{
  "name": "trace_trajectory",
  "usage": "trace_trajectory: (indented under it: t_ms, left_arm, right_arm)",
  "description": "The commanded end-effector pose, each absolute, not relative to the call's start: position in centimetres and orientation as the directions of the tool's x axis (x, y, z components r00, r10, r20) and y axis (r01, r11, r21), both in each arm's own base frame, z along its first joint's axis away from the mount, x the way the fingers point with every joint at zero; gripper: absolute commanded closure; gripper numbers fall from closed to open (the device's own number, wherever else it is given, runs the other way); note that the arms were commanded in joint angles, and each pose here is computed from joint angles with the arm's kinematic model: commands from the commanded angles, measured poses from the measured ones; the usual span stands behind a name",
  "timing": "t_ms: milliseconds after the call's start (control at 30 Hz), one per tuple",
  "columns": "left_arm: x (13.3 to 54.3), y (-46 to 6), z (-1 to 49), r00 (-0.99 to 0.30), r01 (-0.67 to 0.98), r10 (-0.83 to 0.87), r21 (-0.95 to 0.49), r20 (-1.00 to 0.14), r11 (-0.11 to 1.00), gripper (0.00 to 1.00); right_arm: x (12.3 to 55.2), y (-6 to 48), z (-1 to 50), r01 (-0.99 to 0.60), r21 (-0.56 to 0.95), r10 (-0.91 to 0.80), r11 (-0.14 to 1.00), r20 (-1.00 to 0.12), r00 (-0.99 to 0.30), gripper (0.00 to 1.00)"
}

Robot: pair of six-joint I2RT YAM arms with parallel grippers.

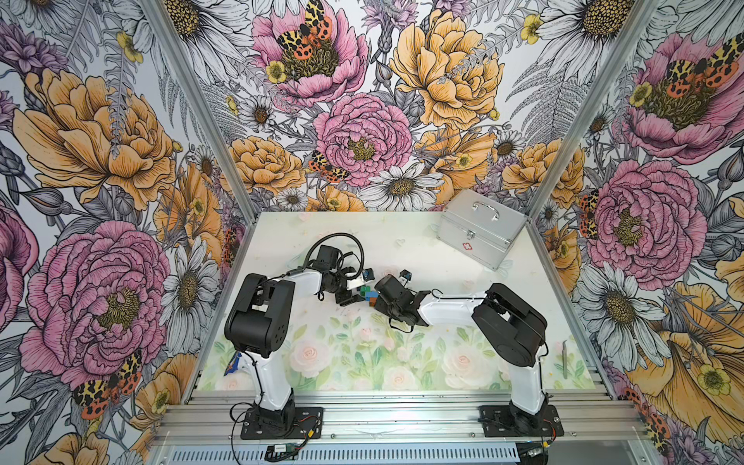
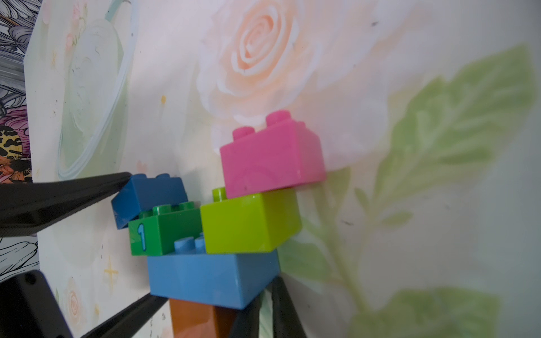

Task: Assemble the letter v with lego
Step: Assemble the lego brick with the lego brick.

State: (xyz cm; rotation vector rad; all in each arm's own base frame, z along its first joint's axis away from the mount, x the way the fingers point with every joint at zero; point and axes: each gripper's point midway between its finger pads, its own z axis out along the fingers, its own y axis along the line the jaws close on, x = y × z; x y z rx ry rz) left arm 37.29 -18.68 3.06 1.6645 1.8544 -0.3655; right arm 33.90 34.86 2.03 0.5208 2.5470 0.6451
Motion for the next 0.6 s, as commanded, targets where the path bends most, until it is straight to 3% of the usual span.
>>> trace_trajectory:
  t_ms: [0,567]
  left_arm:
    - [37.36,-19.08,3.86,0.008,0.973,0.770,0.181,-0.638,0.140,0.30]
    - [37.36,-18.71,3.98,0.011,0.980,0.768,0.159,-0.640,0.118,0.32]
  right_arm:
    - [33.20,34.16,-0.11,0.254,0.466,0.428,0.848,-0.318,-0.846,0.87]
    - [33.65,34.13,-0.08,0.198,0.463,0.369,0.864,-0.315,-0.874,0.87]
